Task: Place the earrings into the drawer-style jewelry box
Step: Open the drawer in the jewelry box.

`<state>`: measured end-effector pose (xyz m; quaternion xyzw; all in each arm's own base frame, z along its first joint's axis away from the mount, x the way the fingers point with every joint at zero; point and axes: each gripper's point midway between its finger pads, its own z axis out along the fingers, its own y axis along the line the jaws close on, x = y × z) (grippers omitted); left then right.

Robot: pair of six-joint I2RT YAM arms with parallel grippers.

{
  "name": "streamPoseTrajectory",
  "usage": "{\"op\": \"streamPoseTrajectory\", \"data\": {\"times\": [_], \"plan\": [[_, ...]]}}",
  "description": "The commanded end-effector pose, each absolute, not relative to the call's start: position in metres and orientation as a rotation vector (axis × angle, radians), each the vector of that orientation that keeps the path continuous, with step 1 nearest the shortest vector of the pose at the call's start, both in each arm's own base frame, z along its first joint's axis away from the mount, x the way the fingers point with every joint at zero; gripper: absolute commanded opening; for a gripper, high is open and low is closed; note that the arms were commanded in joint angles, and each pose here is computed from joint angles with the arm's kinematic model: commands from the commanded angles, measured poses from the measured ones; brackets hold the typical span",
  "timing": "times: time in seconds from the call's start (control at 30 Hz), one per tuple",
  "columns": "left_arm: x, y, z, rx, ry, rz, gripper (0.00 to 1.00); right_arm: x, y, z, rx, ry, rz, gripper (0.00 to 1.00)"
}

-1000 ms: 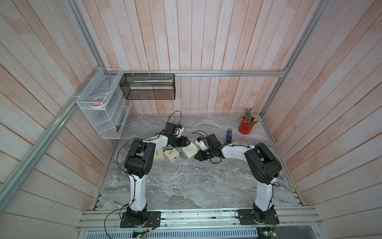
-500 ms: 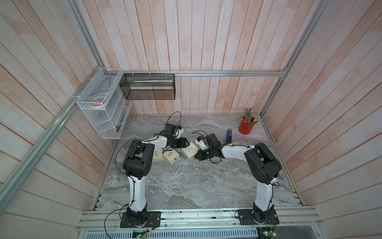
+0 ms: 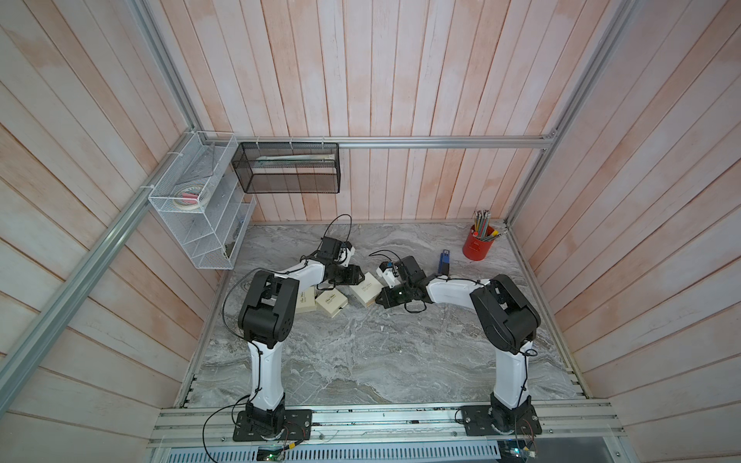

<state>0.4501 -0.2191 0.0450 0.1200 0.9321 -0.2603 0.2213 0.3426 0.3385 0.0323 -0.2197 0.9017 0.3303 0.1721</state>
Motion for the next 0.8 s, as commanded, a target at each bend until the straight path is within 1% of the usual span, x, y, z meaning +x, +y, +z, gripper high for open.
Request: {"op": "streamPoseTrajectory", "data": {"times": [0.0, 0.77], "plan": [[0.442, -0.197, 0.015, 0.318, 2.685, -0.564, 0.61, 0.336, 0.33, 0.027, -0.628, 2.577, 0.901, 0.0], [0.44, -0.196, 0.007, 0.32, 2.705, -0.562, 0.6, 0.308, 0.308, 0.025, -0.598, 2.612, 0.884, 0.0]]}}
